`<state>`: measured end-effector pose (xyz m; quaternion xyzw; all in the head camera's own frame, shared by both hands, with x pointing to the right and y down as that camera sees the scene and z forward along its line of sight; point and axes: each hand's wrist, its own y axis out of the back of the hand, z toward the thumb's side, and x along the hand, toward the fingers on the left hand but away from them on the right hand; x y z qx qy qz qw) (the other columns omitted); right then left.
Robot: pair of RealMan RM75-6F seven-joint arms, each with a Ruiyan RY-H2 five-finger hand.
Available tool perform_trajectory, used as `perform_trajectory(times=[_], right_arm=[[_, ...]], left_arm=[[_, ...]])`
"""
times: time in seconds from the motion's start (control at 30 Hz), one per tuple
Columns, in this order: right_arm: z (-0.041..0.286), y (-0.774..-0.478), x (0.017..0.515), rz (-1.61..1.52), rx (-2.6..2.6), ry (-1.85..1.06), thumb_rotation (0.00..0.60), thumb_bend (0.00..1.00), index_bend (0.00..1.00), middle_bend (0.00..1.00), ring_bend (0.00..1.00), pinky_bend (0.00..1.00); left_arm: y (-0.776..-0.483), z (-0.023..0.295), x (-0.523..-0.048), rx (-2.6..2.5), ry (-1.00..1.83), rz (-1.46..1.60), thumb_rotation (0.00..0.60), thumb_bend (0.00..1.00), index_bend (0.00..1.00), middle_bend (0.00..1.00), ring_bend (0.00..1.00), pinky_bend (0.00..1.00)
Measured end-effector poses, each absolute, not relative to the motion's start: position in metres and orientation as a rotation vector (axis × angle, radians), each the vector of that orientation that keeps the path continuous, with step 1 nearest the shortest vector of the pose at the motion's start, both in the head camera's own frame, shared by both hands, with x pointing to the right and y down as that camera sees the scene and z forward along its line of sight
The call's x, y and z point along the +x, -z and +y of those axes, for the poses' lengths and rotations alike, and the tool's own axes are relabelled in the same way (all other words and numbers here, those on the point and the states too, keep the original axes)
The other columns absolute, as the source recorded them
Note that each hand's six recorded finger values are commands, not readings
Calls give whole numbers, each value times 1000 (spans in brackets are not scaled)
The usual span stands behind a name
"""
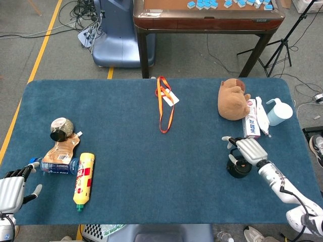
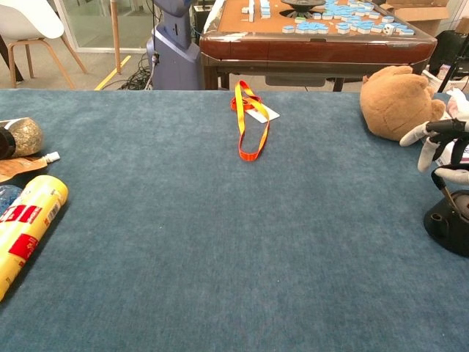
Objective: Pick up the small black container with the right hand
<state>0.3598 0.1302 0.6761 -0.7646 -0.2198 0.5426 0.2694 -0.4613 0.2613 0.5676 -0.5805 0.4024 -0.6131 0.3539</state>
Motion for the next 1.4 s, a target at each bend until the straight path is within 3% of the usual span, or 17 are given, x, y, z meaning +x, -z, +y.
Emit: perform_trajectory(times=[0.47,0.9,1.17,1.4], right_arm=[[151,-639,371,-686,-2117,-1400,600,462,188,369,342,343],[194,-593,368,-670,-2175,-1322,600,458,187,369,342,345],[221,-582,375,-632,-2157,-1377,600,459,187,370,342,348],[219,-576,378,-642,-2092,-1367,600,458,188,375,342,348]], left_arm=[[-567,258,-458,-1509,1561,1047,600,248,256,383,387,333],[-569,261,-456,-1523,1551,1052,600,248,256,383,387,333],[-569,263,-457,-1529,1546,1061,600,248,256,383,388,333],[-570,264,-456,-1536,1542,1062,600,248,256,383,388,333]])
